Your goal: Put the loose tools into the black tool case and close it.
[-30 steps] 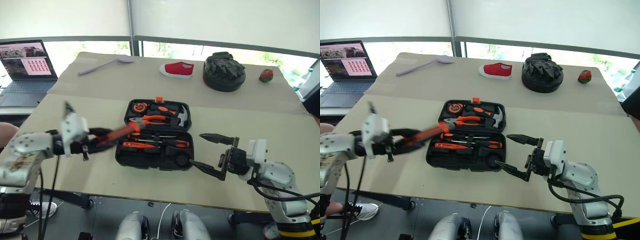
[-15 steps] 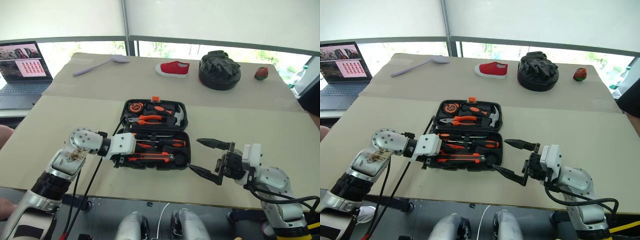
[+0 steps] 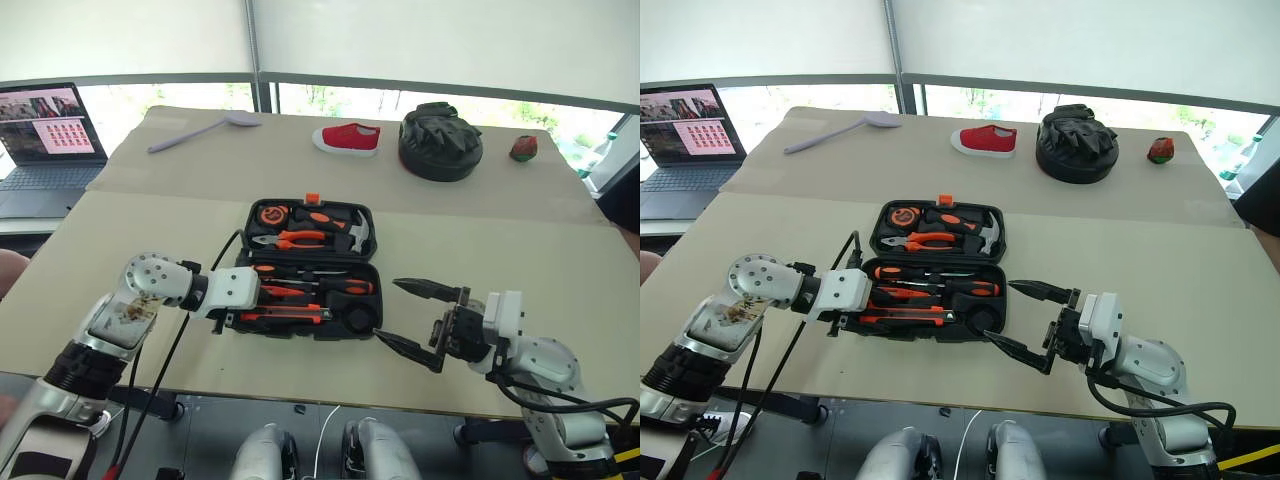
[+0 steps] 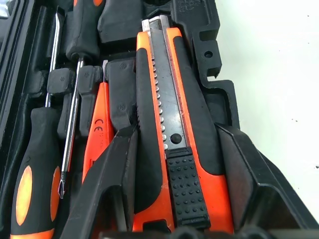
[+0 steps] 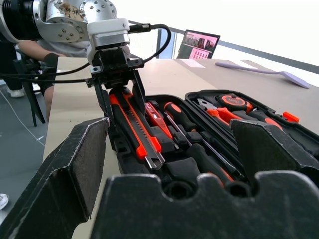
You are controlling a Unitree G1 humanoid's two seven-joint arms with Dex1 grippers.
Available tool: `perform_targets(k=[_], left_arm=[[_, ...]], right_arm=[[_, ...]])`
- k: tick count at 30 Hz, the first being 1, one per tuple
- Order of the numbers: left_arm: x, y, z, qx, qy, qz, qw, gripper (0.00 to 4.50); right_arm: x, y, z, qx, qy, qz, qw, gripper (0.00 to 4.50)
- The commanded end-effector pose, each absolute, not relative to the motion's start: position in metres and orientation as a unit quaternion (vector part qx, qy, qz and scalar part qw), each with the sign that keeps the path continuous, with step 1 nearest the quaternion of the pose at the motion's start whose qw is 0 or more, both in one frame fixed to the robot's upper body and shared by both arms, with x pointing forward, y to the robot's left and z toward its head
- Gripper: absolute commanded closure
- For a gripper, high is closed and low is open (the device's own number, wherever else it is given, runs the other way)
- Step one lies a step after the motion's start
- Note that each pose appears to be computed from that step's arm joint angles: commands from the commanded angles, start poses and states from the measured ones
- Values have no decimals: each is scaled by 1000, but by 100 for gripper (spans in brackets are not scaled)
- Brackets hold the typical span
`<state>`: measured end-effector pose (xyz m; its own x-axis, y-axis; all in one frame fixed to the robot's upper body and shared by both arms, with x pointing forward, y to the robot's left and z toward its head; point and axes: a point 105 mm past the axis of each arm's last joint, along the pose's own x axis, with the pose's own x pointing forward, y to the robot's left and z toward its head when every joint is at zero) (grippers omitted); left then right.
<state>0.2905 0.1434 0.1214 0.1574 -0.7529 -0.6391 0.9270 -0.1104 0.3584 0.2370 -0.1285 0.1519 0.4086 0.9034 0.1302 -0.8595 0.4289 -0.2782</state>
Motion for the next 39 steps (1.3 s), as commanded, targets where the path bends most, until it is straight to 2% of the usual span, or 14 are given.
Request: perform_targets(k=[1, 7, 11, 13, 16, 18, 22, 26, 27, 28, 33, 36, 38, 39], left_arm=[[289, 138, 109, 385, 125, -658, 635, 270], [292, 132, 104, 382, 125, -662, 633, 270], [285, 142, 96, 374, 166, -669, 620, 270], [283, 147, 97, 371, 179, -670, 618, 169], [281, 151, 100, 372, 183, -672, 614, 74], [285, 148, 108, 383, 145, -672, 617, 3], [300, 134, 149, 306, 29, -649, 696, 1], [301, 144, 170, 261, -31, -627, 733, 1], [300, 146, 168, 247, -30, -624, 741, 55], [299, 148, 168, 236, -30, -621, 747, 69], [298, 152, 154, 191, -52, -574, 795, 259], [286, 139, 130, 198, -32, -597, 777, 365], [289, 135, 124, 187, -24, -590, 785, 444], [291, 133, 122, 187, -22, -586, 788, 447]], right_arm=[[238, -130, 161, -97, -148, 530, 829, 0], [239, -128, 160, -96, -145, 534, 827, 0], [239, -128, 159, -94, -143, 536, 827, 0], [239, -128, 158, -94, -141, 536, 827, 0], [240, -127, 156, -92, -139, 537, 827, 0], [241, -127, 155, -91, -138, 538, 826, 0], [245, -131, 145, -82, -124, 538, 830, 0], [249, -139, 137, -81, -110, 534, 834, 0], [250, -140, 136, -82, -109, 533, 835, 0], [250, -141, 135, -82, -108, 533, 835, 0], [251, -135, 139, -87, -118, 546, 825, 0], [254, -140, 154, -111, -124, 565, 808, 0], [256, -144, 157, -122, -123, 570, 803, 0], [256, -145, 157, -122, -122, 571, 803, 0]])
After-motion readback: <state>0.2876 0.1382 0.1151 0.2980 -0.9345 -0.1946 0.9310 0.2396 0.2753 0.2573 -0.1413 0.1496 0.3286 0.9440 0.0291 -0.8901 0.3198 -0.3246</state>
